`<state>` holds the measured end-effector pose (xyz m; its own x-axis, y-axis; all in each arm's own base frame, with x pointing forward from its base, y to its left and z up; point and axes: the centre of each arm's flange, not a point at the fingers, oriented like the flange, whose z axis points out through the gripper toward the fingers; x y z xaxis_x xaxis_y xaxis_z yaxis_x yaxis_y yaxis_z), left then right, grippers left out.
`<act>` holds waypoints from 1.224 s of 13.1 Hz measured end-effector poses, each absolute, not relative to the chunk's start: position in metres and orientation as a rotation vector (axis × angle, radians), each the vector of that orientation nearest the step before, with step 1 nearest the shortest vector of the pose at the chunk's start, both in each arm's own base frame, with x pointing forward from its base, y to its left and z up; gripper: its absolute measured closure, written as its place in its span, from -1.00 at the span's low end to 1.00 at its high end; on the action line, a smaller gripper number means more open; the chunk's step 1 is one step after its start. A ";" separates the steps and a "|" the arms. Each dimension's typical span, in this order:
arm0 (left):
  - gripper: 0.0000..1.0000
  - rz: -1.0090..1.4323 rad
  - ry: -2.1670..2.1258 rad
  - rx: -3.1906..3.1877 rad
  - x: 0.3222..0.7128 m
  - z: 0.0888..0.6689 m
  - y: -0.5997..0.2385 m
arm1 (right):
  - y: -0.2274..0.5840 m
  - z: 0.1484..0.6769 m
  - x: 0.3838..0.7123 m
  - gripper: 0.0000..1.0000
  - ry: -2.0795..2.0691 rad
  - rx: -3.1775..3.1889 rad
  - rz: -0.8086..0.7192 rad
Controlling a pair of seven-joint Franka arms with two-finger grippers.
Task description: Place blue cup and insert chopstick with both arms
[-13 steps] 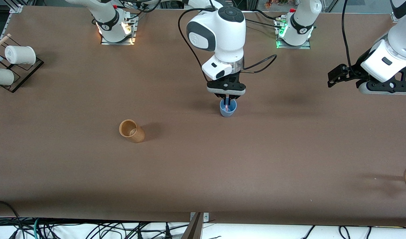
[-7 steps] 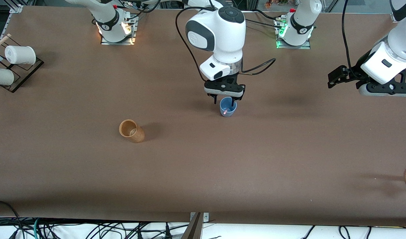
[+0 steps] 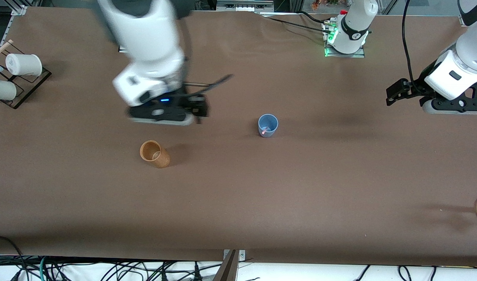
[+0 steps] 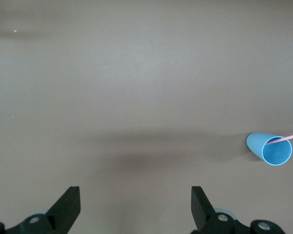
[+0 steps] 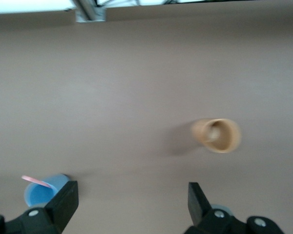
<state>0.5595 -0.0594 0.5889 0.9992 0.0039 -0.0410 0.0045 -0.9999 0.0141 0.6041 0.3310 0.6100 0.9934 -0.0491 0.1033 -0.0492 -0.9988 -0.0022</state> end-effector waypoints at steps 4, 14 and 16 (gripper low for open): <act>-1.00 -0.065 0.004 3.127 0.560 0.589 -0.060 | 0.213 0.642 0.608 -1.00 0.055 3.142 0.067; -1.00 -0.065 0.000 3.127 0.560 0.589 -0.061 | 0.081 0.634 0.555 -1.00 0.132 3.137 -0.096; -1.00 -0.065 0.000 3.127 0.560 0.589 -0.061 | 0.081 0.627 0.554 -1.00 0.131 3.136 -0.104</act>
